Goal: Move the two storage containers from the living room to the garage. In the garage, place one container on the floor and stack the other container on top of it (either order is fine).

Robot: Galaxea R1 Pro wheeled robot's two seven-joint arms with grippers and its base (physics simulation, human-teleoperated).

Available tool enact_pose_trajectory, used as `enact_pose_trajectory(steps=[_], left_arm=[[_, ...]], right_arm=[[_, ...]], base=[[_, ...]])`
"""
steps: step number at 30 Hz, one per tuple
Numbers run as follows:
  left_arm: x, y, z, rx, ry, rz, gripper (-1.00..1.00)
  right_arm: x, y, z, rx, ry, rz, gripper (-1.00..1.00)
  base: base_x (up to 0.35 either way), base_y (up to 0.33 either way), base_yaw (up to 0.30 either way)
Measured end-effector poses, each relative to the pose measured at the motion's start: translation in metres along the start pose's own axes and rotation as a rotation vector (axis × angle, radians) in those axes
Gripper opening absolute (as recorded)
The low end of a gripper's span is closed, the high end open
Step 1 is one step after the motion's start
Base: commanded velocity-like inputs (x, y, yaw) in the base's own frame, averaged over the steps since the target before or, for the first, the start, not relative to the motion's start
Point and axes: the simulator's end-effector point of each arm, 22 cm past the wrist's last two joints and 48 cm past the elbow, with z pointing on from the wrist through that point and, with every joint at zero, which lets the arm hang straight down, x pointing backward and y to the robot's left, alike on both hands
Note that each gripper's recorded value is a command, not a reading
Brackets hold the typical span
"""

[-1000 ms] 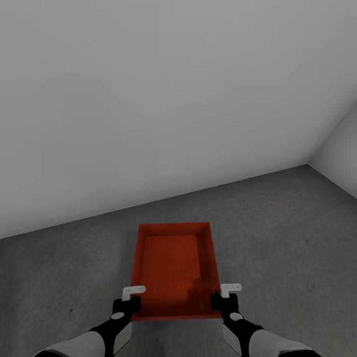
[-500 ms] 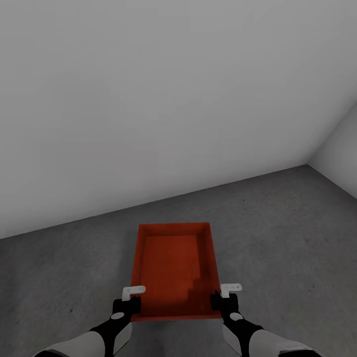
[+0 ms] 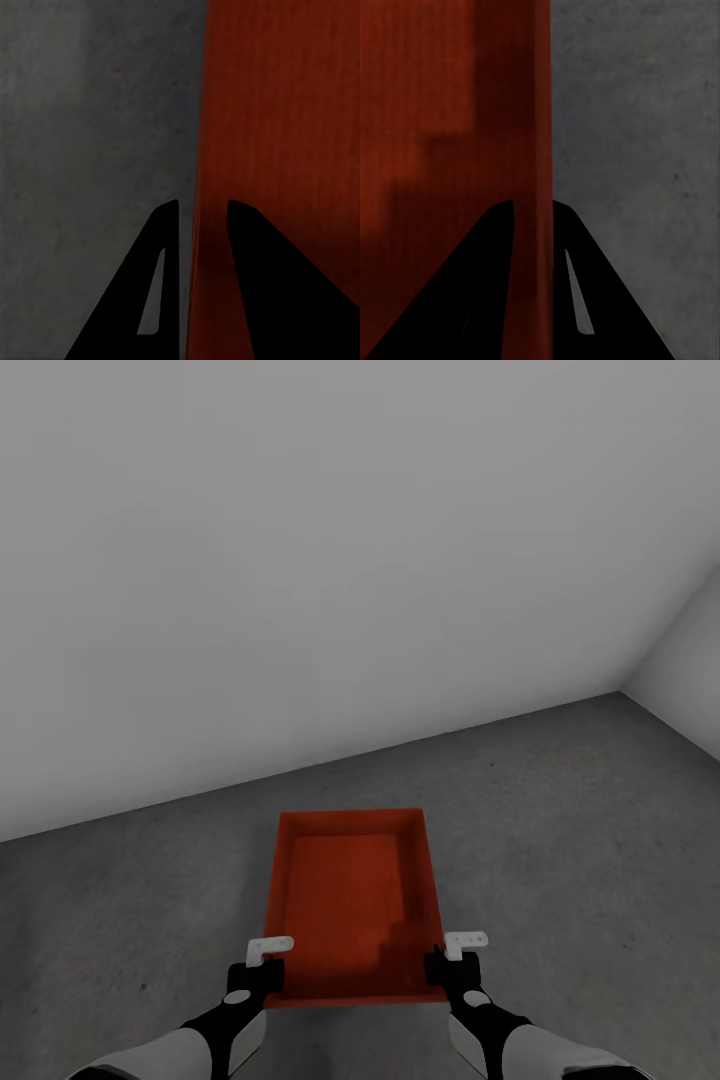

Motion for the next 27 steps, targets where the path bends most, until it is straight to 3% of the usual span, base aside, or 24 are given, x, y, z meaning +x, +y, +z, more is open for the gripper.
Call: enact_pose_trajectory(steps=[2, 3, 4, 5, 27], left_arm=[[0.0, 0.0, 0.0, 0.0, 0.0, 0.0, -1.0], [0.0, 0.0, 0.0, 0.0, 0.0, 0.0, 1.0], [-0.014, 0.003, 0.0, -0.014, -0.062, -0.009, 1.0], [-0.015, 0.003, 0.0, -0.014, -0.064, -0.009, 1.0], [-0.015, 0.002, -0.001, -0.012, -0.065, -0.007, 1.0]], right_arm=[[0.0, 0.0, 0.0, 0.0, 0.0, 0.0, -1.0], [0.0, 0.0, 0.0, 0.0, 0.0, 0.0, 1.0], [0.002, 0.012, -0.002, 0.008, 0.012, 0.082, 1.0], [0.002, 0.013, -0.003, 0.008, 0.012, 0.087, 1.0], [0.001, 0.013, -0.002, 0.008, 0.008, 0.087, 1.0]], base=[[0.0, 0.0, 0.0], [0.0, 0.0, 0.0], [0.0, 0.0, 0.0], [0.0, 0.0, 0.0], [0.0, 0.0, 0.0]])
